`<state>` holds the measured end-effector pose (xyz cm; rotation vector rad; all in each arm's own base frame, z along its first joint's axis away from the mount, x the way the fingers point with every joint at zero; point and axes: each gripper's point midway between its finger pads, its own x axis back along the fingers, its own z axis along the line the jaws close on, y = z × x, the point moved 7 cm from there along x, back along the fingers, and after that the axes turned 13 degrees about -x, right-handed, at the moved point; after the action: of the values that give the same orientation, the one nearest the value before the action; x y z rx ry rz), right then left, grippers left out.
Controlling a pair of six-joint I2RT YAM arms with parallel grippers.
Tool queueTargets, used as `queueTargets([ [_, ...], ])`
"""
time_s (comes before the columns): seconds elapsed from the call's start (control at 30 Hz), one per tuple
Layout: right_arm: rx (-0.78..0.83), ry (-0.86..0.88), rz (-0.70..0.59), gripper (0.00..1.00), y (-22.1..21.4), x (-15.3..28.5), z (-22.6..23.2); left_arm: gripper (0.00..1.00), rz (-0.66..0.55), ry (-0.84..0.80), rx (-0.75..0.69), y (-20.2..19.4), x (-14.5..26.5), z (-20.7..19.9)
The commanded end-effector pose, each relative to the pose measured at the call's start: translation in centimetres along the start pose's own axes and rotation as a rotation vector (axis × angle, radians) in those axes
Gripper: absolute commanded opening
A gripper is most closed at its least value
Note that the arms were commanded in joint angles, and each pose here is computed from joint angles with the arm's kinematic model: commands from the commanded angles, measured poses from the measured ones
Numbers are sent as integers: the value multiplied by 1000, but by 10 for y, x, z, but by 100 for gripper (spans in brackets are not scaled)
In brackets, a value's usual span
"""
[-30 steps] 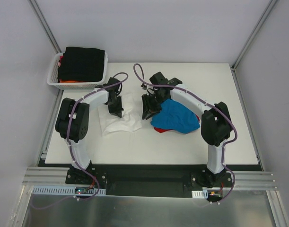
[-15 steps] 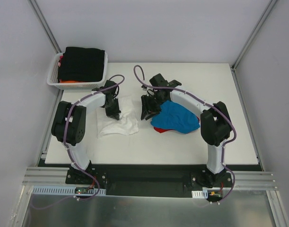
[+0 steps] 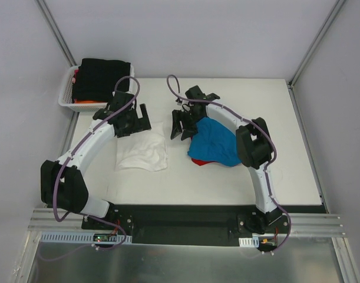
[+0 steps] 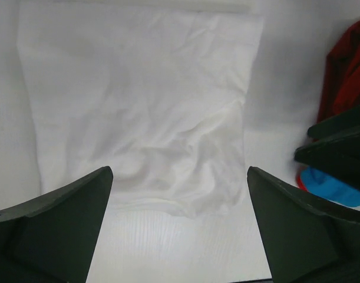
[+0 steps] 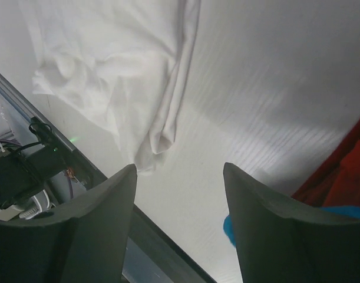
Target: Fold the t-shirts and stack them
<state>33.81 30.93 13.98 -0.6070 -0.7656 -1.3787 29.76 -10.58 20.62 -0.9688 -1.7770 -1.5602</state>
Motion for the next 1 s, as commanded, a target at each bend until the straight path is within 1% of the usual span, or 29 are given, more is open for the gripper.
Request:
queueTargets([
  [0.0,4,66,26,66,12,-9,1,97,173,136,83,-54,-24,43],
  [0.1,-6,88,24,66,17,-18,-4,91,174,133,151,-70,-36,68],
  [0.17,-35,107,18,66,23,-23,-8,90,166,148,186,-71,-41,81],
  [0.3,-83,159,-2,69,34,-27,-10,90,144,79,177,-66,-53,86],
  [0.4,-97,201,-18,69,41,-30,-6,91,123,34,165,-57,-64,87],
  [0.43,-98,204,-22,69,42,-31,-5,90,133,8,180,-57,-70,90],
  [0.57,-125,226,-23,69,43,-33,-4,89,147,-19,164,-51,-83,91],
  [0.77,-117,222,-7,68,34,-31,-6,91,146,18,114,-49,-85,98],
  [0.9,-116,214,9,67,25,-29,-8,91,127,25,73,-46,-77,100],
  [0.97,-111,212,11,67,22,-26,-7,92,115,14,76,-42,-70,99],
])
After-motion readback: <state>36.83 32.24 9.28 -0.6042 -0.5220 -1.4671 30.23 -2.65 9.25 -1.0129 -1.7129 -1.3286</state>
